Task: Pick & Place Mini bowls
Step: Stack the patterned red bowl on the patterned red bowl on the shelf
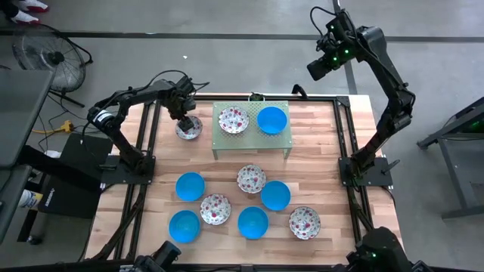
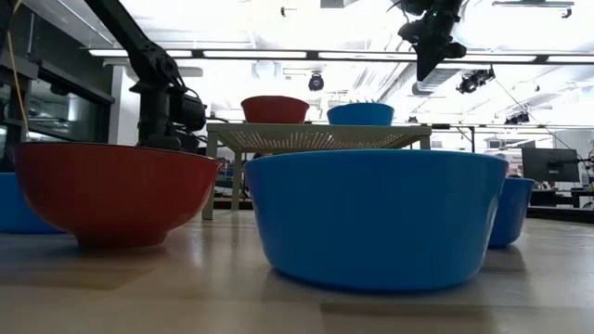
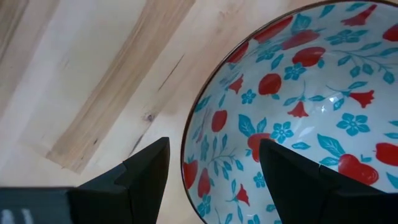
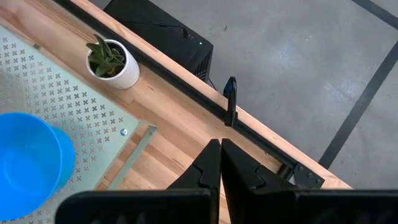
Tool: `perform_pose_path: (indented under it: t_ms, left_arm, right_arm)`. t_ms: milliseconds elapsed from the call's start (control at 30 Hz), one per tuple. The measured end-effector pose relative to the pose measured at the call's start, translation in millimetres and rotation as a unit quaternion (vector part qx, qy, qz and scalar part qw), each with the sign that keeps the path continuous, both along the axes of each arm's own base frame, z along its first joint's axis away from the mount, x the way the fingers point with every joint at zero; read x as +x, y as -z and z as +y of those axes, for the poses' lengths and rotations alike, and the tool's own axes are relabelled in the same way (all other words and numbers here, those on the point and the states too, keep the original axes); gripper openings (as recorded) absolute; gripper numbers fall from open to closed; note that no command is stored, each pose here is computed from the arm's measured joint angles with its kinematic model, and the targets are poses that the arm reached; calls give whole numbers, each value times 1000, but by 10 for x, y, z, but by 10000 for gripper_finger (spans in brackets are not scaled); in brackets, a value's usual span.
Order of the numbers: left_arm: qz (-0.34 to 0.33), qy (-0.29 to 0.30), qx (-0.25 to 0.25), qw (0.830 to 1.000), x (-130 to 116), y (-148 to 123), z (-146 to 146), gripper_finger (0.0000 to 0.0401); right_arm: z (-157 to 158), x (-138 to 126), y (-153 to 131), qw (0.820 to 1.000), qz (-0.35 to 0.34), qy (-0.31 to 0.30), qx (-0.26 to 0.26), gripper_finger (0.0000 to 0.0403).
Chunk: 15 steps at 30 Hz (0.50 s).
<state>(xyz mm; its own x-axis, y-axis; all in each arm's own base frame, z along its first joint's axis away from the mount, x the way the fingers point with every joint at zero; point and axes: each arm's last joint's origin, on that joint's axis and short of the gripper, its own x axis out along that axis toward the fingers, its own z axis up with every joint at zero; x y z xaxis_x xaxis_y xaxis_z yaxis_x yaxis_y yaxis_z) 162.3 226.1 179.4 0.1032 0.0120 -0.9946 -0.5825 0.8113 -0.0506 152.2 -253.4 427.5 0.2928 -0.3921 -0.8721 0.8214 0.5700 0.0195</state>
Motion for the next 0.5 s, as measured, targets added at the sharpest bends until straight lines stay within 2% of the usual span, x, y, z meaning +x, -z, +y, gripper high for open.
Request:
perform_pose_path:
  t_ms: [333,500]
  left_arm:
    - [-21,5,-8,1000,16,-3,1,241]
    - [-21,5,-10,1000,15,-4,-1,211]
  right_arm:
    - [-3,1,-2,1000,-1,0,-2,0]
    - [-2,3,-2,1000,-2,-8,-1,0]
